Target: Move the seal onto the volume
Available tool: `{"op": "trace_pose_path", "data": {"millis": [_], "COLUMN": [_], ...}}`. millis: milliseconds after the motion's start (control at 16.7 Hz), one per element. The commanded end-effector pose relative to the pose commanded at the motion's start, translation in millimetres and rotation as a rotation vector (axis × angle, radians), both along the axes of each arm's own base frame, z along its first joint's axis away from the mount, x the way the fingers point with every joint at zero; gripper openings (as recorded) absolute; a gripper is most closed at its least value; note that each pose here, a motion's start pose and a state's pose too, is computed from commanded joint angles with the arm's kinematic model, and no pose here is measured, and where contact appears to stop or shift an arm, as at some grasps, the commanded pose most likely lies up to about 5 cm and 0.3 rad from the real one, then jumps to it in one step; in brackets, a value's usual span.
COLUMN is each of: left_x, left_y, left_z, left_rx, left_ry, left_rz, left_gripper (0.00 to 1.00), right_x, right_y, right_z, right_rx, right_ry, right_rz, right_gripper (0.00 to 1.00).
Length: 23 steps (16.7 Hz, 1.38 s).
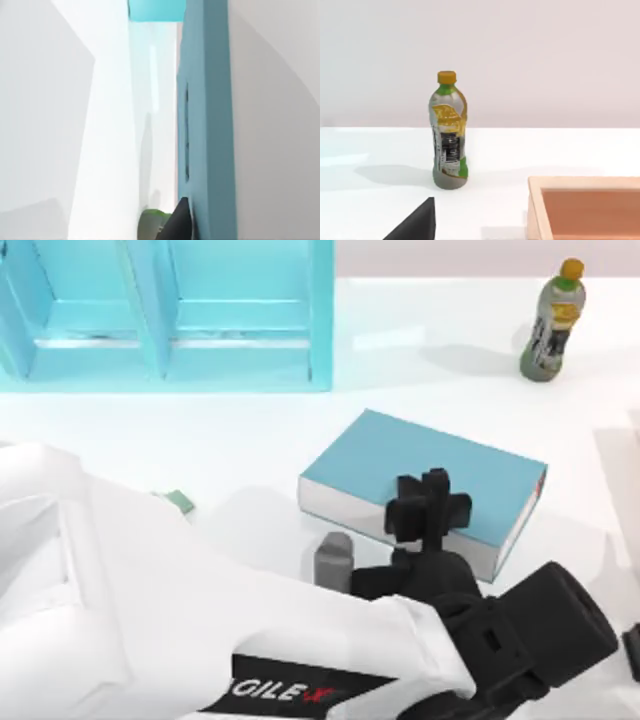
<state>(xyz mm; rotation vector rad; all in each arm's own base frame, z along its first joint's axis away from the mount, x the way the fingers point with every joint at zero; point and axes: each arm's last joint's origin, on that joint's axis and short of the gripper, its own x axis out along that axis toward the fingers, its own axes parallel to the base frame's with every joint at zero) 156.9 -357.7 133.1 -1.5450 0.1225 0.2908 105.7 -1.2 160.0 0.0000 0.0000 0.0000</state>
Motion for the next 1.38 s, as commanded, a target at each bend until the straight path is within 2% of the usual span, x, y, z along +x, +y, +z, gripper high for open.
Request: {"op": "trace_pose_path", "data": {"millis": [540, 1020, 1260, 1380], "left_x": [-4.9, -3.9, -3.7, -3.7], "left_y": [0.1, 1.5, 1.5, 1.5], "left_z": [0.8, -30.4, -32.0, -32.0], "left_rx": [0.000, 0.014, 0.008, 0.008], "left_ry": [0.000, 0.007, 0.005, 0.005], "left_rz": [0.000, 0.000, 0.002, 0.002], "left_gripper": [0.00, 0.00, 0.00, 0.15], "right_x": [0.0, 0.0, 0.0, 0.0], "right_y": [0.0, 0.0, 0.0, 0.0], "right_z": [0.0, 0.0, 0.0, 0.0], "right_rx": [0.000, 0.000, 0.000, 0.000], "right_ry": [0.000, 0.000, 0.000, 0.000], "right_rz": [0.000, 0.000, 0.000, 0.000], "right_gripper": [1.00, 1.00, 1.00, 1.00]}}
